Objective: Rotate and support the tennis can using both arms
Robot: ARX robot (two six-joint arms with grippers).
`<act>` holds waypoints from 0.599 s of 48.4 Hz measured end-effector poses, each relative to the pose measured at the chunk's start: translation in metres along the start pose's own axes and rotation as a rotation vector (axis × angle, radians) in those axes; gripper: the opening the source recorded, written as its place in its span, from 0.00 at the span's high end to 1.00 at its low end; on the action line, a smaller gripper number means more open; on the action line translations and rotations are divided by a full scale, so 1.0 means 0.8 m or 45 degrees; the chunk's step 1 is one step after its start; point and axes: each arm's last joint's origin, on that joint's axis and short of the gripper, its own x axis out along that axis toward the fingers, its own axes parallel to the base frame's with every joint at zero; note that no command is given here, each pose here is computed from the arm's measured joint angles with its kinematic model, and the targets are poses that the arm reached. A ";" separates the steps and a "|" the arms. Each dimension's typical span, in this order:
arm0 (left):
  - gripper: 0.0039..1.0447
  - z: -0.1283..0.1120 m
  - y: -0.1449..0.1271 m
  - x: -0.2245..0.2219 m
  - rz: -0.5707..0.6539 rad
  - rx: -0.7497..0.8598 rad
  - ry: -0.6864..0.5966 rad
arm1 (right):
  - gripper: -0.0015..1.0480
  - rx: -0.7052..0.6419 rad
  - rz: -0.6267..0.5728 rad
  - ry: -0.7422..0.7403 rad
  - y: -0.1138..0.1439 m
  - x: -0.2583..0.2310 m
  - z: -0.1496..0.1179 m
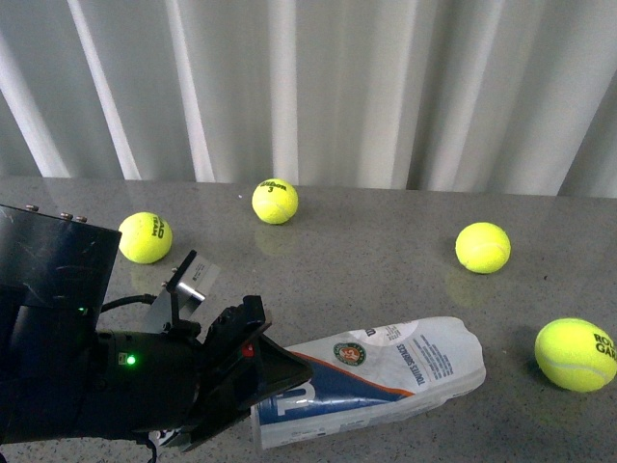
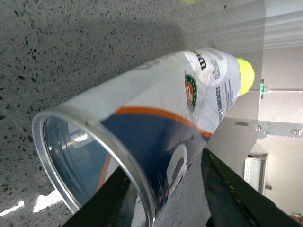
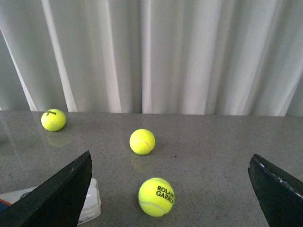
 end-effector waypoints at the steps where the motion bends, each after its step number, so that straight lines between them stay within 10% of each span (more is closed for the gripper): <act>1: 0.64 0.001 0.000 0.001 -0.002 -0.022 -0.003 | 0.07 0.000 0.000 0.000 0.000 0.000 0.000; 12: 0.96 0.006 -0.005 0.001 -0.052 -0.121 -0.007 | 0.07 0.000 0.000 0.000 0.000 0.000 0.000; 29: 0.97 0.027 -0.052 -0.032 -0.024 -0.073 0.007 | 0.07 0.000 0.000 0.000 0.000 0.000 0.000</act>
